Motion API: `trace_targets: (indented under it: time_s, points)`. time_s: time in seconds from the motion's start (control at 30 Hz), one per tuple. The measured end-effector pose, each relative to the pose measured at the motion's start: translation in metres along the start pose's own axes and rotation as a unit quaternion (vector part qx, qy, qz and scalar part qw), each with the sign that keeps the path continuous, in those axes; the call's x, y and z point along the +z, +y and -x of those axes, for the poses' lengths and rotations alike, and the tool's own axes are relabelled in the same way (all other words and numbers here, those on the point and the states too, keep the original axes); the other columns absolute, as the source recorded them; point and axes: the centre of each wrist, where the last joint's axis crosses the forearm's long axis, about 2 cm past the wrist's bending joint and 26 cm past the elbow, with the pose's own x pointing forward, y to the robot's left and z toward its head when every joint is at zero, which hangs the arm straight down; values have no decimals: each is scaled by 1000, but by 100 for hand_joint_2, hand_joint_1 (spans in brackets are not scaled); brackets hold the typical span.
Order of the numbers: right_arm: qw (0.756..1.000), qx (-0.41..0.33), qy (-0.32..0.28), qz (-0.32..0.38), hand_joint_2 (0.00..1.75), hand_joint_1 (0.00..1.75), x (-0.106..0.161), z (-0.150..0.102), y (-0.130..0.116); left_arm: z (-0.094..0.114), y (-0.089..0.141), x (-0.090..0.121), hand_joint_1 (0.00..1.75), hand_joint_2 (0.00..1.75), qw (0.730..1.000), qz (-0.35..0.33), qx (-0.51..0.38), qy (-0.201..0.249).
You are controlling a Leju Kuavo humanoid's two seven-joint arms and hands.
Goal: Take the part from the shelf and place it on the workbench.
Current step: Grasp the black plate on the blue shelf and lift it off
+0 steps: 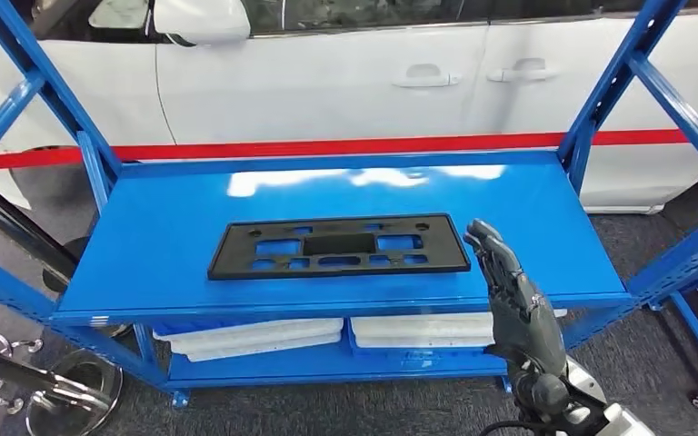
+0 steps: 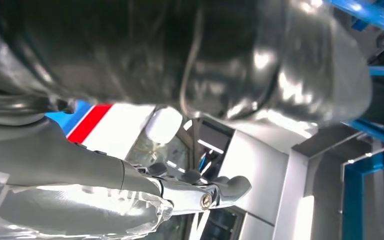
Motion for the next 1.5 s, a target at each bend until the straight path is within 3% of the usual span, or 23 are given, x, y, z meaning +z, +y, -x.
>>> trace_targets:
  time_s: [0.3,0.57,0.7,0.93,1.17,1.4,1.5]
  points:
    - [1000,3,2,-11,0,0,-4,0,-2,-7,-7,-3,0,0,1000,11,-10,-11]
    - [993,-18,109,-34,0,0,-7,35,7,-10,-11,-4,0,0,1000,21,-19,-14]
    - [991,-30,124,-33,175,0,-12,51,13,-12,-12,-5,0,0,999,25,-24,-16]
    - [988,-10,149,-37,175,0,-13,63,18,-11,-14,-4,0,0,999,30,-30,-15]
    - [977,93,168,-95,175,0,-14,71,36,-11,-15,-4,0,0,999,32,-34,-12]
    - [973,89,181,-115,175,0,-9,77,50,-9,-17,-3,0,0,999,33,-34,-10]
    - [968,123,182,-121,175,0,-10,79,52,-9,-18,-3,0,0,999,35,-34,-8]
